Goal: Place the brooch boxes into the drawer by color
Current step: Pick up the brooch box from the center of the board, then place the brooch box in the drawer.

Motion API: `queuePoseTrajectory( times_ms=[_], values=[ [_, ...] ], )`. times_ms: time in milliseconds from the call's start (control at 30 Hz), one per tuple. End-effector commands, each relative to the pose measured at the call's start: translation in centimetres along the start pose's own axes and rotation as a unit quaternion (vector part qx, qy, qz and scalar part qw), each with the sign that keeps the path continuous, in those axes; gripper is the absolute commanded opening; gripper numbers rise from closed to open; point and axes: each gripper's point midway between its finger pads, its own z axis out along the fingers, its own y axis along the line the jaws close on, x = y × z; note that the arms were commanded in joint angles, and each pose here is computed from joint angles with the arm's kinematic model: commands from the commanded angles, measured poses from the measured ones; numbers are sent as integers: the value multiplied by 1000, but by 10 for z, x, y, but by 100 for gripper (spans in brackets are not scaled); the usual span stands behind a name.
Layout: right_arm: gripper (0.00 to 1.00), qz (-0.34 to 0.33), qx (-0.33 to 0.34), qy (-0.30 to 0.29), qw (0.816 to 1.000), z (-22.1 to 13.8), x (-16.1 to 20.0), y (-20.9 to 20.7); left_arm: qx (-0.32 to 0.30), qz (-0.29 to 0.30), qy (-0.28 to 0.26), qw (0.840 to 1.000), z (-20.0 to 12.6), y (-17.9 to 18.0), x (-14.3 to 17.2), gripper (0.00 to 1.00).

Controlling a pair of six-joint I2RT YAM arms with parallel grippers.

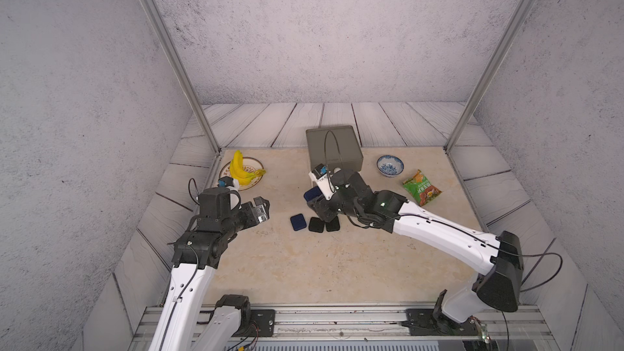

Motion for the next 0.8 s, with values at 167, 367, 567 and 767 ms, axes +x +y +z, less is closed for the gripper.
queuePoseTrajectory(
  times_ms=[167, 367, 567, 767],
  values=[
    [39, 51, 97, 42, 993, -4, 28, -104, 43, -16, -2, 999, 18, -13, -5, 98],
    [38, 60, 99, 76, 990, 27, 44, -127, 50, -22, -2, 998, 29, -16, -8, 98],
    [38, 59, 98, 102, 988, 56, 54, -132, 47, -19, 11, 999, 39, -14, -2, 98],
    [38, 55, 112, 122, 985, 80, 66, -141, 49, -19, 12, 999, 43, -16, -3, 98]
  ],
)
